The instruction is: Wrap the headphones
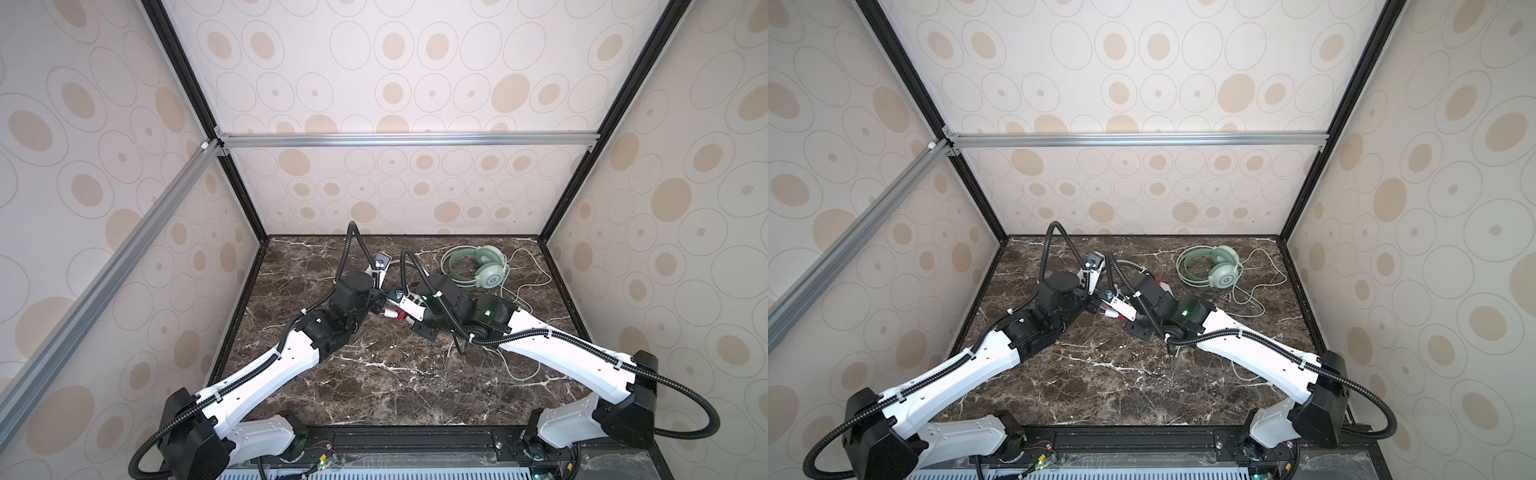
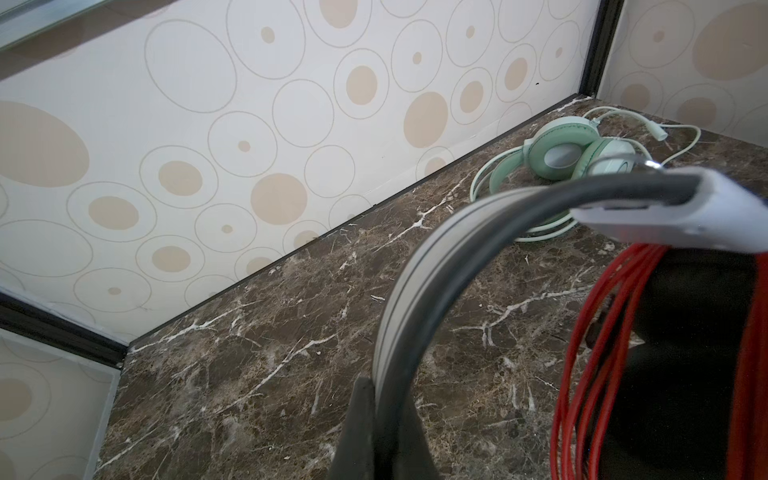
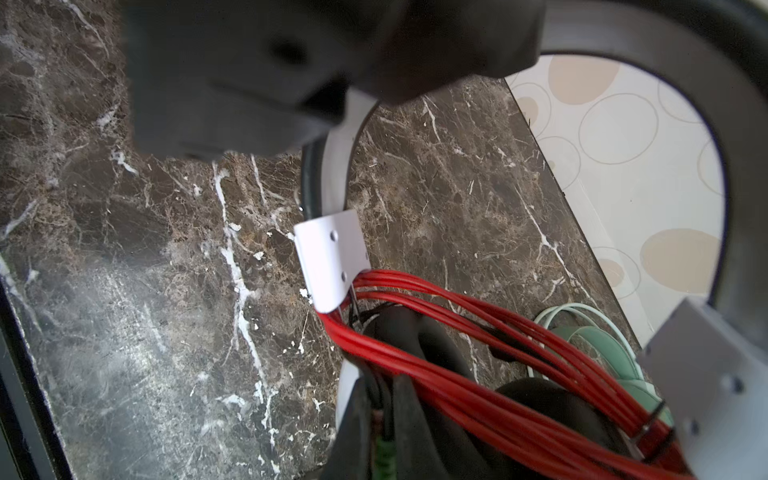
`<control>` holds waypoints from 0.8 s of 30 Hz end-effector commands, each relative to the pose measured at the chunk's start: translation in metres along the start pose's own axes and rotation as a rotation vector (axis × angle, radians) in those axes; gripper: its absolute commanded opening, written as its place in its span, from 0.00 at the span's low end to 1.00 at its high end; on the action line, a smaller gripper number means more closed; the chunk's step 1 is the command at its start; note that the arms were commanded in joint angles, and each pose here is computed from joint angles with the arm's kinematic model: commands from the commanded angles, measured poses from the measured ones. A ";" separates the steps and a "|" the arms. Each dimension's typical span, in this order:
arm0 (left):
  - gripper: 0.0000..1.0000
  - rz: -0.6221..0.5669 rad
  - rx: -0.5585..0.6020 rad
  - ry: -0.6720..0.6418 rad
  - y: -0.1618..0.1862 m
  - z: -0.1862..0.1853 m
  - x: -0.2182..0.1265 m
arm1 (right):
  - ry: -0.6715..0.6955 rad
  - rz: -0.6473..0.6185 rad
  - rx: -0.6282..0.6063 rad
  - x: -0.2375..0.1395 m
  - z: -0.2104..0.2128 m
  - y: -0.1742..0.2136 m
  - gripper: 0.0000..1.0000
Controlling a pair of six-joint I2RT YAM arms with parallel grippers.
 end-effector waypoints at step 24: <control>0.00 -0.019 -0.071 0.140 -0.027 -0.008 -0.007 | 0.219 -0.132 0.038 -0.026 -0.043 -0.004 0.30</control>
Point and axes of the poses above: each gripper's point midway between its finger pads, its own x axis out along the fingers, its own z axis along the line the jaws close on, y = z × x, the point moved 2 cm from there along -x, back along the fingers, and after that the axes turned 8 degrees about x, right-handed, at the moved point
